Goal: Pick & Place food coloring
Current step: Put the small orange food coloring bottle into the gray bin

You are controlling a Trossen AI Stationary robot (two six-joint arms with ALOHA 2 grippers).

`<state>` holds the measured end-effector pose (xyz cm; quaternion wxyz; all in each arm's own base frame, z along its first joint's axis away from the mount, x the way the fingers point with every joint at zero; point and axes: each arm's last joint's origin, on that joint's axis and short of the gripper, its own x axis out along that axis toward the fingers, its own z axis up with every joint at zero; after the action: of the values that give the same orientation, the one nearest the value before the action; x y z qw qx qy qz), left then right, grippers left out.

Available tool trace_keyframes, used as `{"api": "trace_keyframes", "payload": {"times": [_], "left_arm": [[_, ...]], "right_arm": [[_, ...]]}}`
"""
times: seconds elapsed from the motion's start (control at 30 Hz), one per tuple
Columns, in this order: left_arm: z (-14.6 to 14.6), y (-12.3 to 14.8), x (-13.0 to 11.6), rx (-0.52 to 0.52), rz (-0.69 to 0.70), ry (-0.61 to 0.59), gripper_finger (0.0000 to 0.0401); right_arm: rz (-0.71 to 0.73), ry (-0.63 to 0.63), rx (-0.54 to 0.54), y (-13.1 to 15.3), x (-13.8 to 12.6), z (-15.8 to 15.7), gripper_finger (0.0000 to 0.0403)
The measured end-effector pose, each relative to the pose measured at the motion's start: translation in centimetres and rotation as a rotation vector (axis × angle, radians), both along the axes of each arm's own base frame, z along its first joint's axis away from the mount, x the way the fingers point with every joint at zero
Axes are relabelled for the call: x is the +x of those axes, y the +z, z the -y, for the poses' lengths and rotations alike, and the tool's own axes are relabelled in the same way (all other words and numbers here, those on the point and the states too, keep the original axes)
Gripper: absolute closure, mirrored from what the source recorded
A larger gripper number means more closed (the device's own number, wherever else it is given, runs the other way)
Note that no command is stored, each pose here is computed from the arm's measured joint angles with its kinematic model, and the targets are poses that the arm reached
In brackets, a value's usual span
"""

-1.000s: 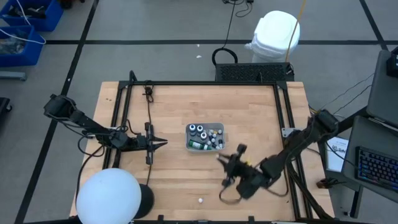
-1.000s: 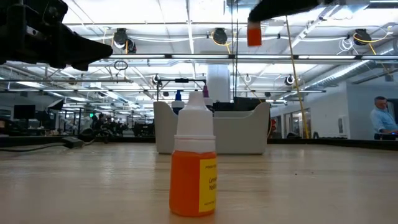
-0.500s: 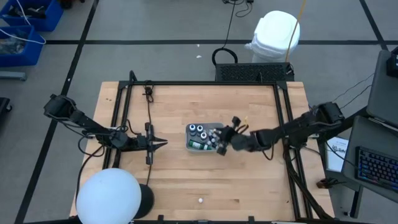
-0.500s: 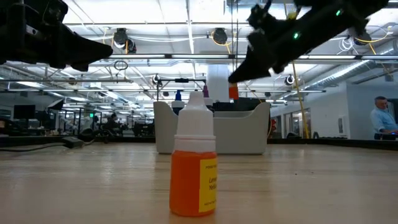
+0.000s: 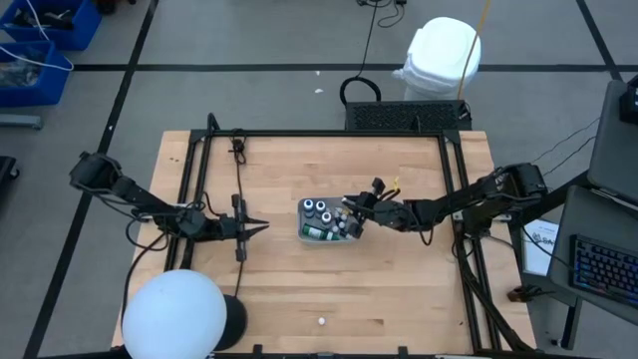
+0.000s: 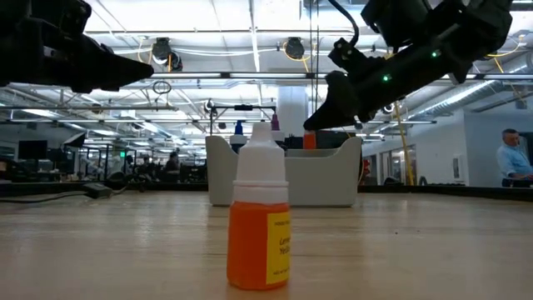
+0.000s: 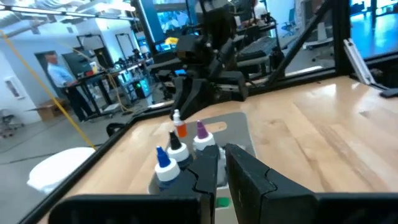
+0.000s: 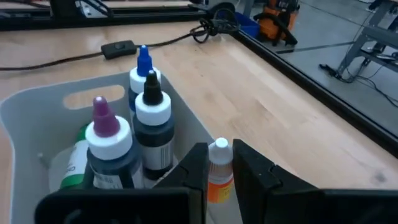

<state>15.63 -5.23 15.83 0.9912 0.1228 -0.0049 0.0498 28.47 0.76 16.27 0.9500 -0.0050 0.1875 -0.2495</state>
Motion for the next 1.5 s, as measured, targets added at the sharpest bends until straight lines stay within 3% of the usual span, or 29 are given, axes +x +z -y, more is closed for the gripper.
{"api": "trace_keyframes", "payload": {"times": [0.67,0.97,1.17,1.5], "left_arm": [[-1.0,0.1,0.3,-0.077,0.019,0.058,0.0359],[-1.0,0.1,0.3,-0.075,0.018,0.058,0.0359],[-1.0,0.1,0.3,-0.057,0.016,0.059,0.0359],[-1.0,0.2,0.3,-0.059,0.023,0.059,0.0359]], "right_arm": [[-0.006,-0.005,0.043,-1.5,-1.3,-0.5,0.0363],[0.004,-0.001,0.041,-1.9,-1.7,-0.3,0.0363],[0.015,0.023,0.104,-1.9,-1.6,0.8,0.0363],[-0.008,0.022,0.087,-2.0,-1.6,1.2,0.0362]]}}
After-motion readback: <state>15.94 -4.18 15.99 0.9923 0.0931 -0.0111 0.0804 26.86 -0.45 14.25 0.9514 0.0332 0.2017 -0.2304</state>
